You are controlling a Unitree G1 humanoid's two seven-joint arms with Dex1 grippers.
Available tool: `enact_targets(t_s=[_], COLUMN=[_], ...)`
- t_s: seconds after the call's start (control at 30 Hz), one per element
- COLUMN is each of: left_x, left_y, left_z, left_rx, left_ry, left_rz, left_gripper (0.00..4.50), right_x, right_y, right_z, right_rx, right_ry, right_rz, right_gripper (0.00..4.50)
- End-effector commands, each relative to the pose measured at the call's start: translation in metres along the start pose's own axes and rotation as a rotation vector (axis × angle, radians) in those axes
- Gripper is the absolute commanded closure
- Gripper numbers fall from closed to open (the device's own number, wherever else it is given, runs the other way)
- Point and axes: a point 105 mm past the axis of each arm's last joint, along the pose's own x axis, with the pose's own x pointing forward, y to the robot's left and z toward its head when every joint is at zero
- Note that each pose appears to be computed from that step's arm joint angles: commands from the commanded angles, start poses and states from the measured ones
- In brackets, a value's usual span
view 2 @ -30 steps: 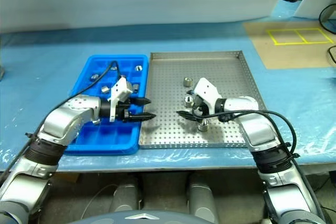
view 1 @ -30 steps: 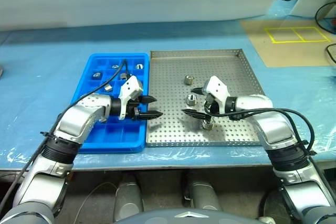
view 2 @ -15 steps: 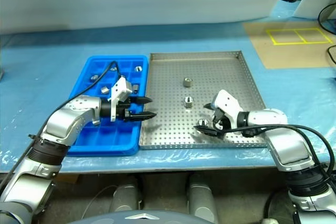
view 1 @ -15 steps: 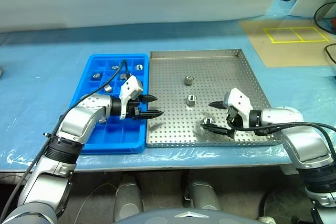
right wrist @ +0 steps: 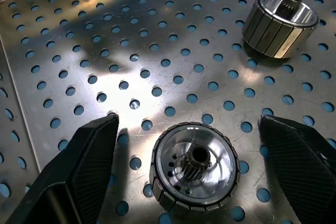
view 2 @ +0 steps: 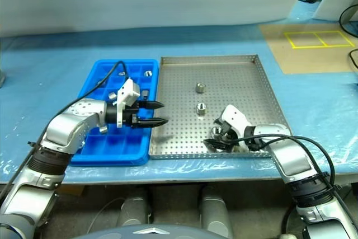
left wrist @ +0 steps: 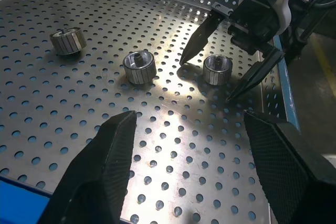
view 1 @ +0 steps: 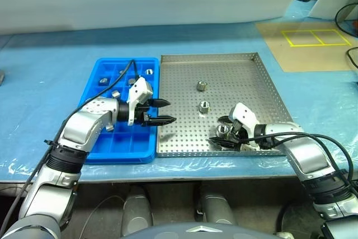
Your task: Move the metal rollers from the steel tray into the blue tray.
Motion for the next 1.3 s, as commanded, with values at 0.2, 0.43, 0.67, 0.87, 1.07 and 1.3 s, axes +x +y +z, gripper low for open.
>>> enact_targets(t_s=[0.2, 0.43, 0.67, 0.87, 1.07, 1.3], left_x=[-0.005, -0.02, -0.057, -0.107, -0.135, -0.15], left_y=[0.005, 0.021, 0.041, 0.057, 0.055, 0.037], left_z=[0.002, 0.009, 0.029, 0.036, 0.036, 0.031], left_rx=[0.042, 0.064, 0.086, 0.094, 0.078, 0.045], left_ry=[-0.01, -0.022, -0.062, -0.054, -0.06, -0.053], left_rz=[0.027, 0.124, 0.3, 0.518, 0.64, 0.69], left_gripper=[1.06, 1.06, 1.06, 1.06, 1.06, 1.06], right_x=[-0.004, 0.003, 0.021, 0.069, 0.1, 0.12], right_y=[-0.005, -0.012, -0.007, 0.004, 0.009, 0.019], right_z=[-0.001, 0.018, 0.09, 0.163, 0.195, 0.19], right_rx=[-0.033, -0.077, -0.202, -0.321, -0.359, -0.366], right_ry=[0.001, -0.043, -0.204, -0.354, -0.416, -0.402], right_rz=[-0.009, -0.02, 0.052, 0.148, 0.2, 0.266], right_gripper=[2.02, 2.8, 2.8, 2.8, 2.8, 2.8])
